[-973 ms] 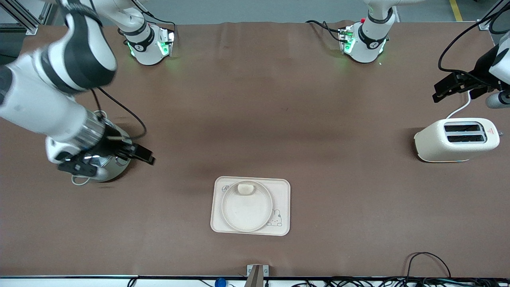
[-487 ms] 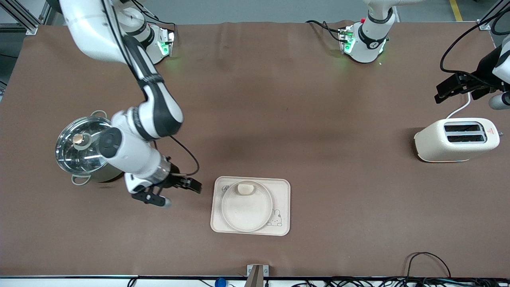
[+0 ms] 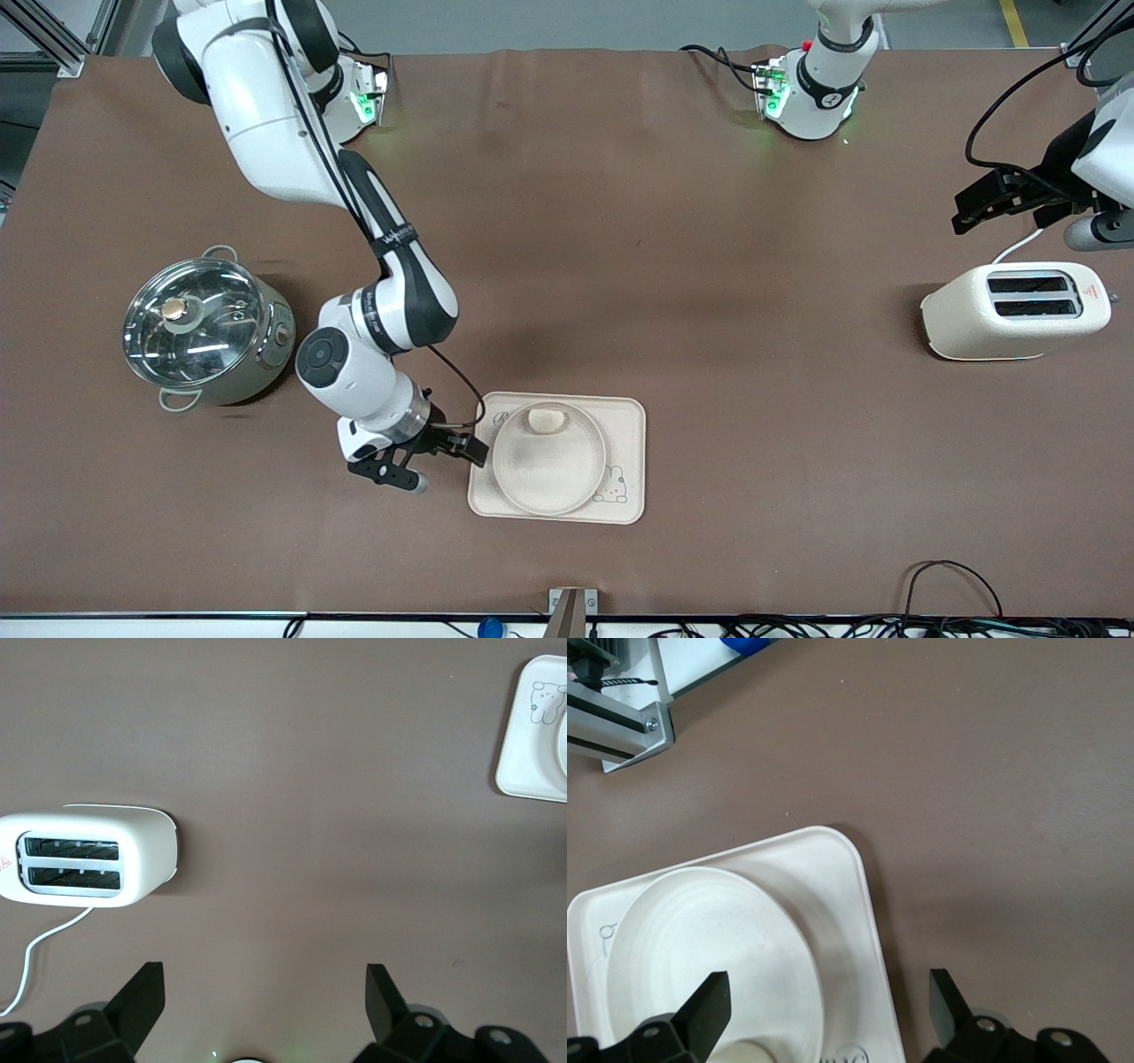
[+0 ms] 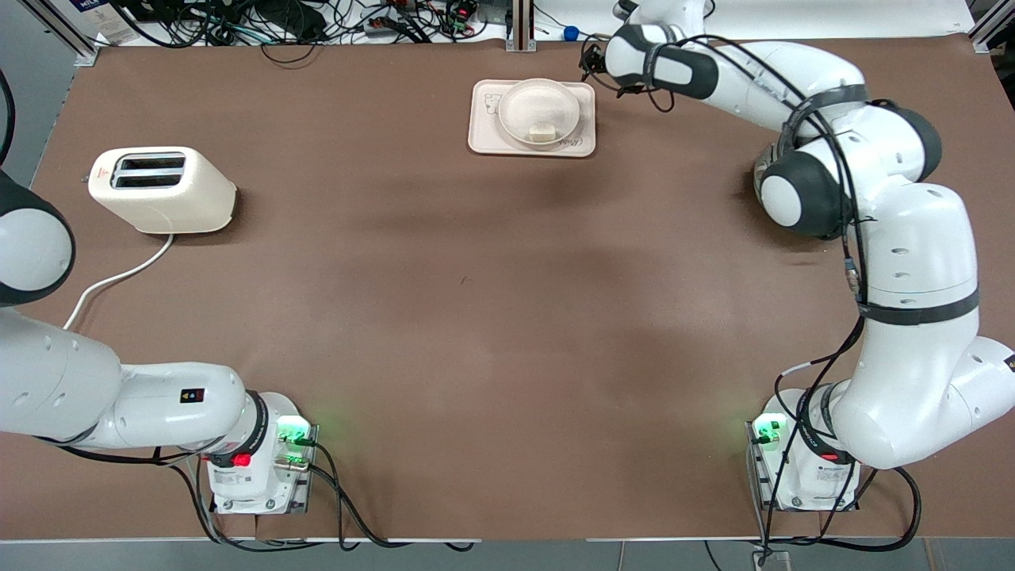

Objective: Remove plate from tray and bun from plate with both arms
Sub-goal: 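Lower the right gripper and pinch the white plate's rim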

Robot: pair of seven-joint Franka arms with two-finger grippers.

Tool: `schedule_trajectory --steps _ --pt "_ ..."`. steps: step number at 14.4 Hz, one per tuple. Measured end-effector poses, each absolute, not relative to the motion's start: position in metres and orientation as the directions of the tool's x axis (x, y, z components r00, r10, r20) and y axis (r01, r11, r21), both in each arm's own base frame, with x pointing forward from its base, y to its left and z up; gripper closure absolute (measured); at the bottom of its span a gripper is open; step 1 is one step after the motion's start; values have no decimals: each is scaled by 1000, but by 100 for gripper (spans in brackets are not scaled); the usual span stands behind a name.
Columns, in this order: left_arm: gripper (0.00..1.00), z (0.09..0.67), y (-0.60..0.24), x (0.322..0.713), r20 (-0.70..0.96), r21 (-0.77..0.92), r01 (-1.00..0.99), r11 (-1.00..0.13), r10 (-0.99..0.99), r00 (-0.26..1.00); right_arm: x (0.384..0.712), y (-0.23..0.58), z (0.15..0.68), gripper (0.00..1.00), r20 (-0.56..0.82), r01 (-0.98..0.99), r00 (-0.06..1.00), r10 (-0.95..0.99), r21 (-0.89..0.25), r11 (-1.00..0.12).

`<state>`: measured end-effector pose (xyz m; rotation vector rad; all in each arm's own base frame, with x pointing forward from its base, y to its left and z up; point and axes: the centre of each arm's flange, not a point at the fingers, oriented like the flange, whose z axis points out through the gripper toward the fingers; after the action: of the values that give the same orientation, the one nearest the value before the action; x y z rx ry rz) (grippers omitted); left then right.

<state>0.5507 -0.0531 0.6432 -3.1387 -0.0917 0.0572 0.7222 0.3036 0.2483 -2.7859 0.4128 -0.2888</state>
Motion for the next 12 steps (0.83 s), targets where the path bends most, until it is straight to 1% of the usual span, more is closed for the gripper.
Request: schedule_trajectory --steps 2,3,5,6,7,8,9,12 --pt "0 640 -55 552 -43 -2 55 -998 55 998 718 317 230 7 157 -234 942 -297 -327 -915" --pt "0 639 -56 553 -44 -2 53 -999 53 998 715 326 223 8 162 -224 944 -288 -327 -918" --pt "0 640 -56 556 -37 0 52 -999 52 998 710 344 209 22 177 -201 946 -270 -330 -922" --pt "0 642 -56 557 -33 1 52 -999 52 998 709 350 204 22 185 -190 947 -261 -329 -925" --pt "0 644 -56 558 -28 3 53 -999 52 998 708 354 200 30 195 -176 949 -246 -321 -931" --pt "0 645 -56 558 -25 3 52 -999 52 998 709 356 198 30 209 -157 951 -227 -304 -940" --pt "0 646 -56 558 -22 4 53 -999 52 998 709 355 195 37 221 -142 953 -209 -286 -948" --pt "0 647 -56 559 -20 4 53 -999 53 998 710 351 189 69 239 -105 957 -167 -254 -962"
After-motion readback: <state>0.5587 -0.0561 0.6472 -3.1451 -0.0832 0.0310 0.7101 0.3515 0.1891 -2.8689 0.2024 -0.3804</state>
